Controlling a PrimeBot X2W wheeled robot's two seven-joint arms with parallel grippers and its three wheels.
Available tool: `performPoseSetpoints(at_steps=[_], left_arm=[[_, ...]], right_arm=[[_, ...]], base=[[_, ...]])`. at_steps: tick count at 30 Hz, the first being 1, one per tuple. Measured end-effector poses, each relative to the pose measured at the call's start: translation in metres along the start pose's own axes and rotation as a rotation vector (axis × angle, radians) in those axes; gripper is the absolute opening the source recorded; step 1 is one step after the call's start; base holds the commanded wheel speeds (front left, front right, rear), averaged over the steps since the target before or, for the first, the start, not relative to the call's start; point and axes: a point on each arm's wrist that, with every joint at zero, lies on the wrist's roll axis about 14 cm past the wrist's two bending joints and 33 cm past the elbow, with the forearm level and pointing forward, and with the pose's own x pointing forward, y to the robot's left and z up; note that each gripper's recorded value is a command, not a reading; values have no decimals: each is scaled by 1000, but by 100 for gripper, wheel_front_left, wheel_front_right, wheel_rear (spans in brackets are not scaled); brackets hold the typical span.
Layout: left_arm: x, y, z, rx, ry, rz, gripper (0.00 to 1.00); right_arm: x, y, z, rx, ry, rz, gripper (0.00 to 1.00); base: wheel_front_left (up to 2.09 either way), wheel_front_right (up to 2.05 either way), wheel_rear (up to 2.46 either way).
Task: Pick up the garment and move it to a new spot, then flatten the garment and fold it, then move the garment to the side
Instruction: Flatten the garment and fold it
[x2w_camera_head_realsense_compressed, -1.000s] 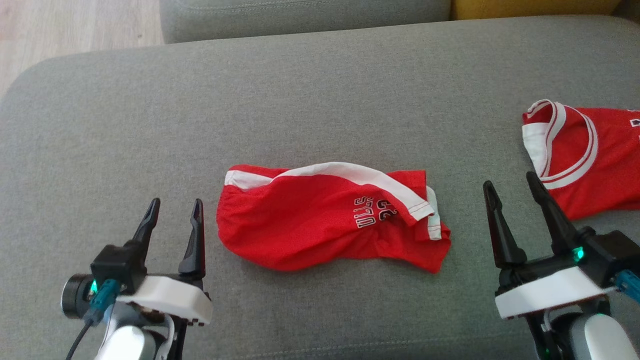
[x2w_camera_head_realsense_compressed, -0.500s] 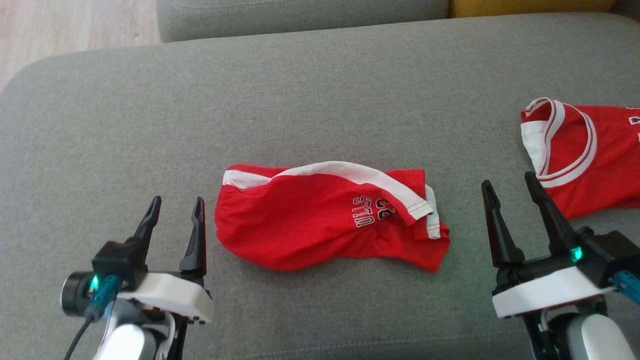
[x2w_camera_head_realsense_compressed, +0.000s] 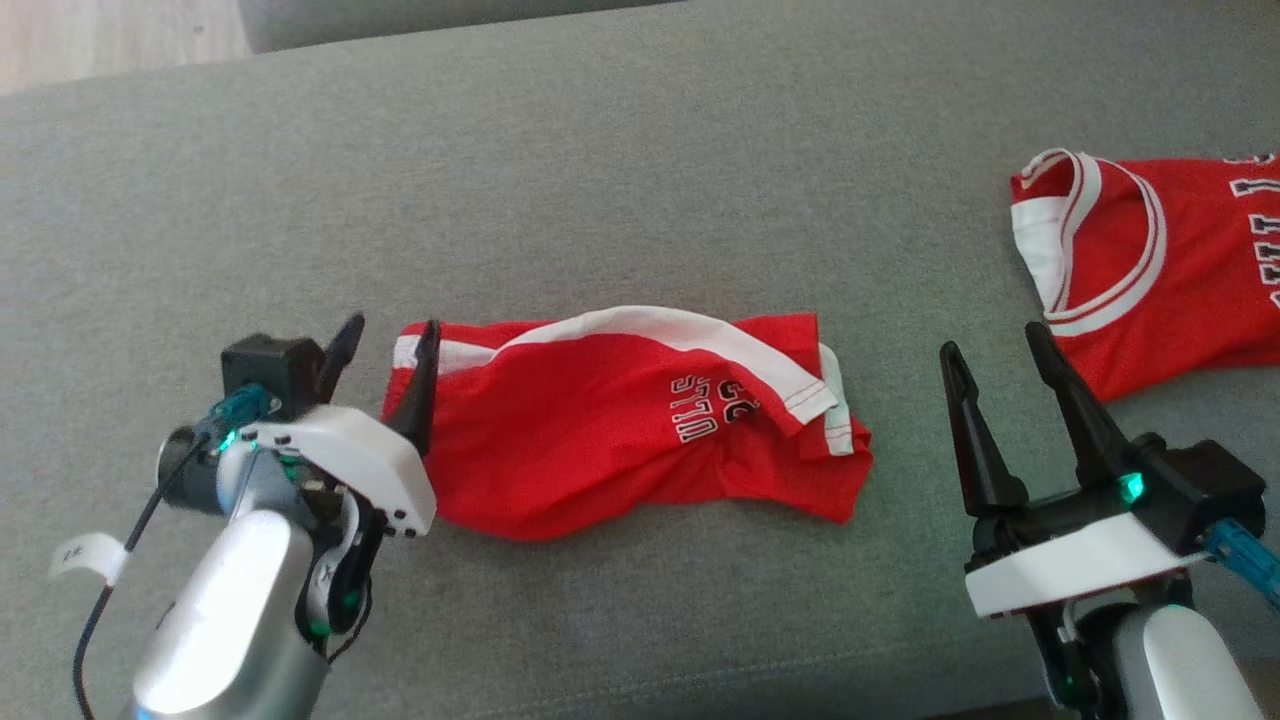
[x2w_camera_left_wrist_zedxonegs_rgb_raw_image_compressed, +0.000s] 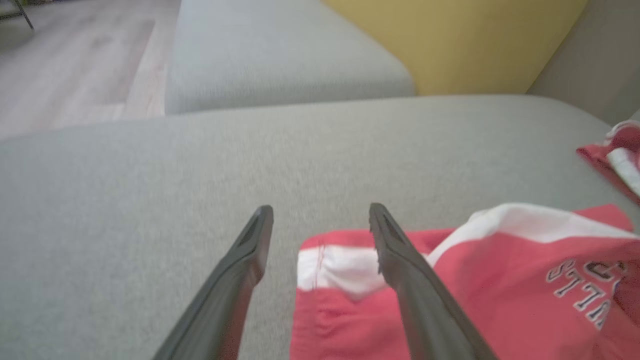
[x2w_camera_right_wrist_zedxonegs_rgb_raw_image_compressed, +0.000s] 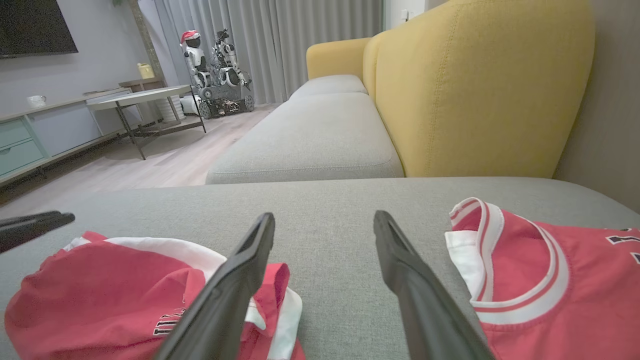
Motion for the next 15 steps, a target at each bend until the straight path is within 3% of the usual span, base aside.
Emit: performPoseSetpoints(at_steps=[4,9,10,11,12,13,15], left_arm=[[4,2,-32,-34,110,1,100],[4,-1,-39,-72,141,-7,100],[4,-1,-39,-80,142,-9,95],[4,-1,-40,-86,148,-13,45],[3,-2,-41,-92,152,-17,6],[3,-2,-40,-90,151,-19,0],[3,-1,-39,-88,144,-19,0]], right_arm=[[-1,-7,-7,3,17,-23,100],[-1,-8,-11,7,28,-28,100],[0,-8,-11,10,29,-27,100],[0,-7,-12,12,30,-26,100],[0,-6,-12,14,31,-25,100],[0,-6,-13,14,32,-24,100],[1,-5,-13,15,34,-21,100]], base=[[0,0,0],[0,0,0],[0,0,0],[0,0,0],[0,0,0],[0,0,0],[0,0,0]])
